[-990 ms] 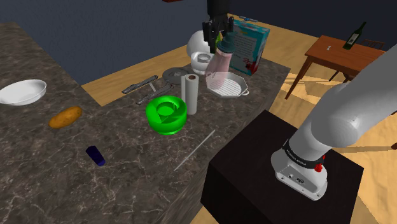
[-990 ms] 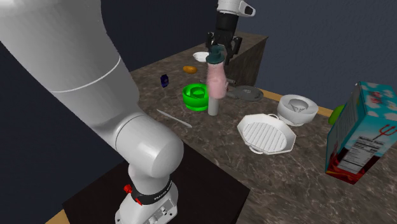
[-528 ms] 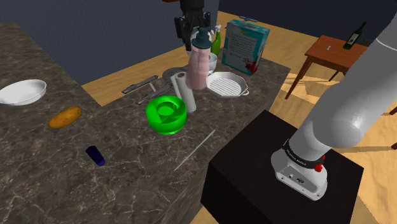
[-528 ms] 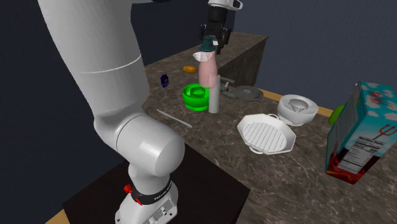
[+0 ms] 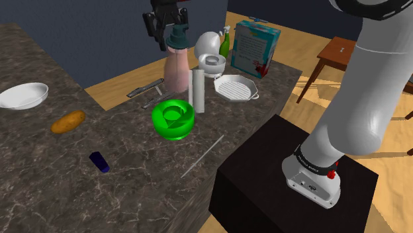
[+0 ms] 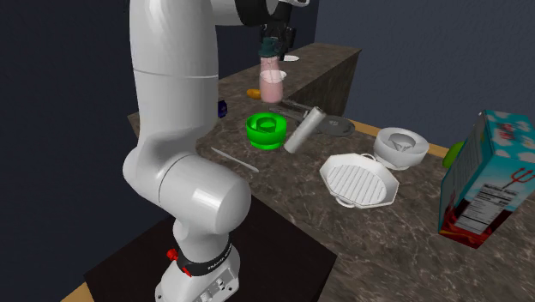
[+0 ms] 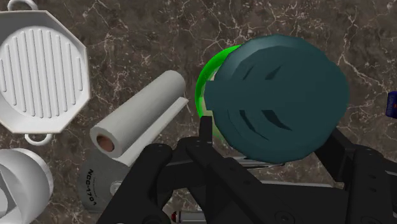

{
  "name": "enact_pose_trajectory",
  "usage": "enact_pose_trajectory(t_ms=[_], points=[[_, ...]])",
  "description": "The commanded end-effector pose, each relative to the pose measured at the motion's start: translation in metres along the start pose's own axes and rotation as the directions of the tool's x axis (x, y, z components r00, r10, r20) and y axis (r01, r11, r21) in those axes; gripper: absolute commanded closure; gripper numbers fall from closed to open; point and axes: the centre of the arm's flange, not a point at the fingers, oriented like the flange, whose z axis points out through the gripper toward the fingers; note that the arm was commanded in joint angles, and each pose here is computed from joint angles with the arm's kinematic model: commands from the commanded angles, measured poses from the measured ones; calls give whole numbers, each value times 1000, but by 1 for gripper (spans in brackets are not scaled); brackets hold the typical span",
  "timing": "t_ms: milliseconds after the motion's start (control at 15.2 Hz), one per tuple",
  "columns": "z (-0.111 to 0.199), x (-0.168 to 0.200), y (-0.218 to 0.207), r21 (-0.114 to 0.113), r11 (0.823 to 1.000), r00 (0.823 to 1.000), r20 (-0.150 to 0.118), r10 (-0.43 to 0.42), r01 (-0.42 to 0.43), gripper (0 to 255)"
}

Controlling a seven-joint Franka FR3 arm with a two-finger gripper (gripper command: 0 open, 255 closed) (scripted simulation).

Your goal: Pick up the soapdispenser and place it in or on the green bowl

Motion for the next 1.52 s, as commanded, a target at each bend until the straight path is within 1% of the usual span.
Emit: enact_pose_trajectory(t_ms=[0, 66, 1452], points=[[-11, 11, -21, 1, 1000, 1000, 0, 1, -1, 255], [-13, 17, -30, 1, 1000, 1000, 0, 1, -1, 255], [94, 42, -29, 1, 1000, 1000, 0, 1, -1, 255]])
